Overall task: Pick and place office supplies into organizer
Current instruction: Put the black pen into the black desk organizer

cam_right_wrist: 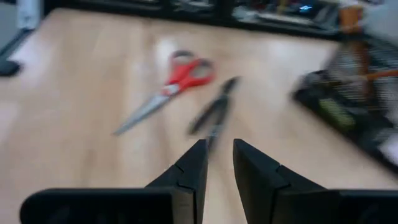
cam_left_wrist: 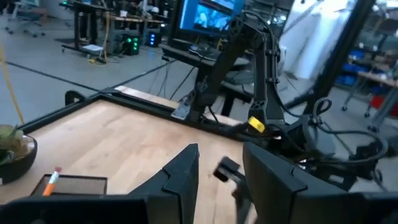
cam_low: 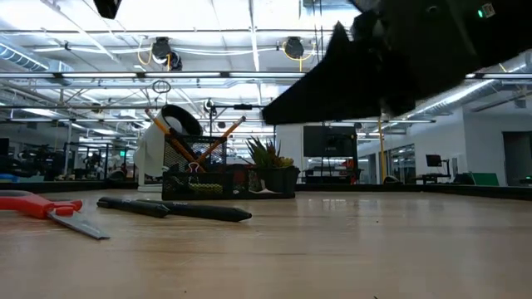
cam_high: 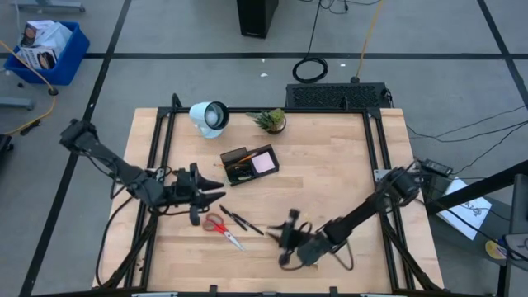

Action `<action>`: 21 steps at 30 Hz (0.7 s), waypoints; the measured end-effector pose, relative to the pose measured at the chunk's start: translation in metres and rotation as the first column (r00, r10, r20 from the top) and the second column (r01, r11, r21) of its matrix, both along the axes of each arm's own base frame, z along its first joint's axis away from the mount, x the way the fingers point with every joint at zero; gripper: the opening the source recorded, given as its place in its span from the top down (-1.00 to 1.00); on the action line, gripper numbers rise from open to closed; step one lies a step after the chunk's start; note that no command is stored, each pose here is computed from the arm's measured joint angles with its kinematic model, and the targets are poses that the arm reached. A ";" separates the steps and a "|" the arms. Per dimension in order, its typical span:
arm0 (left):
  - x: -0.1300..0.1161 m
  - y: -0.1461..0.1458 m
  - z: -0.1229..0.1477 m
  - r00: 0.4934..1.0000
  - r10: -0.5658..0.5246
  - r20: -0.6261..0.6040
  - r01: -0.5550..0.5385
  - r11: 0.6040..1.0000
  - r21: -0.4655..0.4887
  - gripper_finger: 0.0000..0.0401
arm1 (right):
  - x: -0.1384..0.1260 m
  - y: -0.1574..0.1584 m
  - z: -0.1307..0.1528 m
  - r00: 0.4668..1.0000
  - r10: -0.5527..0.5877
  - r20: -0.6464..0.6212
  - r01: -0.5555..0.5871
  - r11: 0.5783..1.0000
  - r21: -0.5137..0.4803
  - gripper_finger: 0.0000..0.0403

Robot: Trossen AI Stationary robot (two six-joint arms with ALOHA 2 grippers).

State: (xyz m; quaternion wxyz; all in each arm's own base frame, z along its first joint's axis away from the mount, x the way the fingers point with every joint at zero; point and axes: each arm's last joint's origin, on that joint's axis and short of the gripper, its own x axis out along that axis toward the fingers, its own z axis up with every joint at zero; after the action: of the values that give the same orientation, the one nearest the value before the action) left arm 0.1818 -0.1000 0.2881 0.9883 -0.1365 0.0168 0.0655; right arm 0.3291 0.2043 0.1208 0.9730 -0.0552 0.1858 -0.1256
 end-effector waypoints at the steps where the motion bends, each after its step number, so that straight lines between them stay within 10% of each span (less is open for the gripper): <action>1: -0.001 -0.001 -0.003 1.000 -0.009 -0.004 0.009 1.000 0.012 0.36 | 0.004 0.003 -0.003 1.000 0.023 -0.004 -0.023 1.000 0.014 0.65; 7: -0.002 -0.002 -0.009 1.000 -0.006 -0.006 0.006 1.000 0.007 0.36 | 0.026 0.005 -0.006 0.991 0.054 0.120 -0.066 0.993 0.098 0.65; 21: -0.002 -0.001 -0.009 1.000 0.005 0.002 -0.005 1.000 0.003 0.36 | 0.035 -0.007 -0.014 0.998 -0.045 -0.051 0.050 0.995 0.087 0.45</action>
State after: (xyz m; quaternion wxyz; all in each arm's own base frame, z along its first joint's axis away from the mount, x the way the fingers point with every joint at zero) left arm 0.1798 -0.1009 0.2796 0.9884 -0.1353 0.0154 0.0676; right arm 0.3642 0.1974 0.1072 0.9663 -0.0108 0.2163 -0.1390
